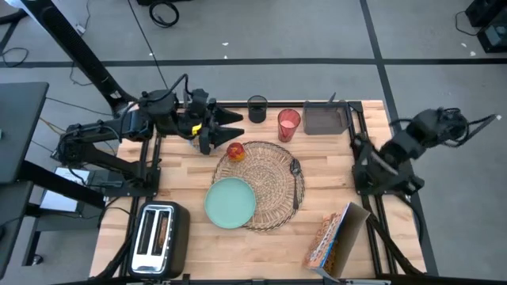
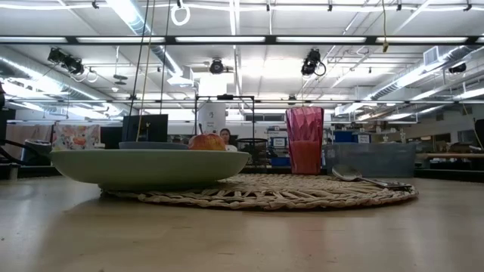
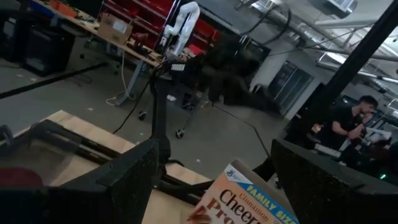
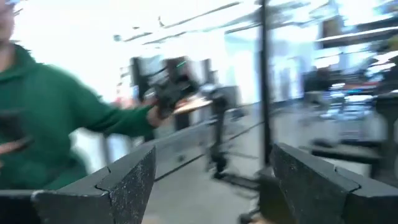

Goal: Arrange a breakfast setting
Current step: Put the blue bowl on the brown table mat

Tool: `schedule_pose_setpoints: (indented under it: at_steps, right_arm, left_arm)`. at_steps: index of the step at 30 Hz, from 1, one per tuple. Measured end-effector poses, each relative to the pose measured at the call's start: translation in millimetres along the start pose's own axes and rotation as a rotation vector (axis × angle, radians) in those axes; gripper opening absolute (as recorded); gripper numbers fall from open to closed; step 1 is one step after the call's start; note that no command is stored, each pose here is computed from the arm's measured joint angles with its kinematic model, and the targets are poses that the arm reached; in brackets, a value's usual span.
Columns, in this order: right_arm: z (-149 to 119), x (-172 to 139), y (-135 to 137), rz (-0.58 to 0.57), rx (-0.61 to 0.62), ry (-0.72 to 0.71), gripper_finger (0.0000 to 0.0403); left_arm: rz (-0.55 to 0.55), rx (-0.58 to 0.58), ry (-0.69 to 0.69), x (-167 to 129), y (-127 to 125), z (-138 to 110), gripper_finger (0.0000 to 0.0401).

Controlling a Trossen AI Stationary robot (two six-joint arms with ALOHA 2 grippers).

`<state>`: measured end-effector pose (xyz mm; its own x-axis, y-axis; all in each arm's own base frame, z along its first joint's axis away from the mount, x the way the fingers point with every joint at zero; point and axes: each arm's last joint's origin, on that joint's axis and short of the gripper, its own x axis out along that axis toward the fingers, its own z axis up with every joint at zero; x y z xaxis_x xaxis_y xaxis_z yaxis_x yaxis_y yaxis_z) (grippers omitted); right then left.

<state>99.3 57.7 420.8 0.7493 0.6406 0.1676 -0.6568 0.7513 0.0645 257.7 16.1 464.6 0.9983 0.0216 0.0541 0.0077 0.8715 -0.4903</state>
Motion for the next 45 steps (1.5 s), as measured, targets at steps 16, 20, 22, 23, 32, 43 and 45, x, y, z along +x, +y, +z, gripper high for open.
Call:
schedule_pose_setpoints:
  at_steps: [16,20,22,23,32,43,45]
  right_arm:
    - [99.8,53.7,-63.3,-0.612,-0.119,0.045,0.0319]
    - [101.7,78.1,-101.8,-0.714,-0.107,0.103,0.0319]
    - [97.9,89.9,-121.3,-0.754,-0.102,0.130,0.0319]
    - [95.5,95.4,-130.2,-0.776,-0.100,0.141,0.0319]
    - [56.5,124.9,-185.2,-0.970,0.014,0.247,0.0303]
    - [11.3,122.5,-230.8,-1.035,0.298,0.408,0.0281]
    - [9.8,116.1,-234.4,-1.046,0.326,0.432,0.0280]
  left_arm:
    - [0.397,0.194,0.261,-54.1,14.0,-14.9,0.0318]
    - [0.600,0.185,0.384,-74.6,21.5,-27.0,0.0318]
    - [0.720,0.160,0.483,-81.6,26.1,-38.7,0.0318]
    - [0.784,0.150,0.550,-83.9,28.9,-46.3,0.0318]
    - [1.007,0.095,0.814,-68.0,68.2,-116.6,0.0318]
    - [0.872,0.231,0.954,-46.0,120.1,-162.3,0.0317]
    - [0.858,0.258,1.032,-45.7,128.2,-171.7,0.0317]
